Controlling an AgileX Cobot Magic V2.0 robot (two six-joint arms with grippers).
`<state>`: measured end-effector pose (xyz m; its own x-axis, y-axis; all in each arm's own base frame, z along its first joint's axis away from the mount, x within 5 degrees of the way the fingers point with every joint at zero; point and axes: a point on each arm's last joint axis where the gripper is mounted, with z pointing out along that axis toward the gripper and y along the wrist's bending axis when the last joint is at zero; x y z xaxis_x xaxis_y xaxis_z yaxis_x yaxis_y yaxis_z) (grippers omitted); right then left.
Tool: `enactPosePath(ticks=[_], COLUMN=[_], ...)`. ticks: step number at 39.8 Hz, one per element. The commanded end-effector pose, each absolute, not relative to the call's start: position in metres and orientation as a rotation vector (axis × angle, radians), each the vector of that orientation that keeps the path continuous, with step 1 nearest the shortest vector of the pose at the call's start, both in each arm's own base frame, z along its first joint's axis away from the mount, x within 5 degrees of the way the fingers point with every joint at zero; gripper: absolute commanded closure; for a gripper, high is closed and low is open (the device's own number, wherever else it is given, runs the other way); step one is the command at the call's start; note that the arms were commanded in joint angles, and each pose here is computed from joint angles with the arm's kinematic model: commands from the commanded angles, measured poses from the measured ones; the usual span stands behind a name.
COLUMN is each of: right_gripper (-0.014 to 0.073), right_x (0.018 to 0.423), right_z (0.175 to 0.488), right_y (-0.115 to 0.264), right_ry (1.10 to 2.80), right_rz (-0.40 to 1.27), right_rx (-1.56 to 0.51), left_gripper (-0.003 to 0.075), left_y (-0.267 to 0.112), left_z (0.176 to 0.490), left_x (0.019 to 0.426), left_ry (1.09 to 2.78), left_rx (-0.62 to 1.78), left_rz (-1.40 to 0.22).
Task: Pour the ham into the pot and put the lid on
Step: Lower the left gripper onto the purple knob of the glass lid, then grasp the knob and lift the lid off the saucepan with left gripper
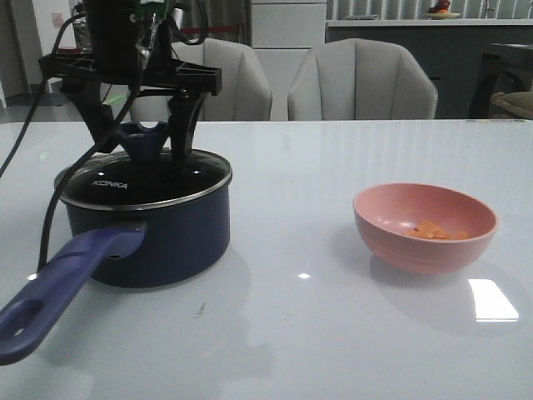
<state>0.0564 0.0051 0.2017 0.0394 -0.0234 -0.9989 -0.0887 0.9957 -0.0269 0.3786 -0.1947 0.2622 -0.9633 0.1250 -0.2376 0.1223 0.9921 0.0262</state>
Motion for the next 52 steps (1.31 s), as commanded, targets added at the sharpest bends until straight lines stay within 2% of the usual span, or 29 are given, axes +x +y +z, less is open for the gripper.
enactPosePath(ticks=[1,6,9,30,38,44,48,52], right_gripper=[0.0437,0.0437,0.0437,0.0437,0.0437,0.0437,0.0437,0.0437], right_x=[0.054,0.054,0.054,0.054,0.054,0.054,0.054,0.054], right_z=[0.211,0.211,0.211,0.211,0.211,0.211,0.211,0.211], right_y=[0.004,0.004,0.004,0.004,0.004,0.004,0.004,0.004], right_ry=[1.43,1.43,1.43,1.43,1.43,1.43,1.43,1.43], right_rz=[0.028,0.028,0.028,0.028,0.028,0.028,0.028,0.028], right_rx=[-0.093,-0.093,-0.093,-0.093,-0.093,-0.093,-0.093,-0.093], left_gripper=[0.0332,0.0424,0.0452,0.0454,0.0454,0.0454,0.0454,0.0455], left_y=[-0.194,-0.194,-0.194,-0.185,-0.133,-0.067,-0.026,0.005], left_z=[0.295,0.298,0.301,0.342,0.37,0.388,0.389,0.376], left_x=[0.373,0.374,0.374,0.376,0.373,0.364,0.354,0.35], left_ry=[2.811,2.805,2.802,2.699,2.645,2.603,2.581,2.585], left_rx=[0.165,0.163,0.161,0.143,0.033,-0.126,-0.215,-0.266], left_rz=[-0.034,-0.038,-0.04,-0.063,-0.04,0.018,0.037,0.025])
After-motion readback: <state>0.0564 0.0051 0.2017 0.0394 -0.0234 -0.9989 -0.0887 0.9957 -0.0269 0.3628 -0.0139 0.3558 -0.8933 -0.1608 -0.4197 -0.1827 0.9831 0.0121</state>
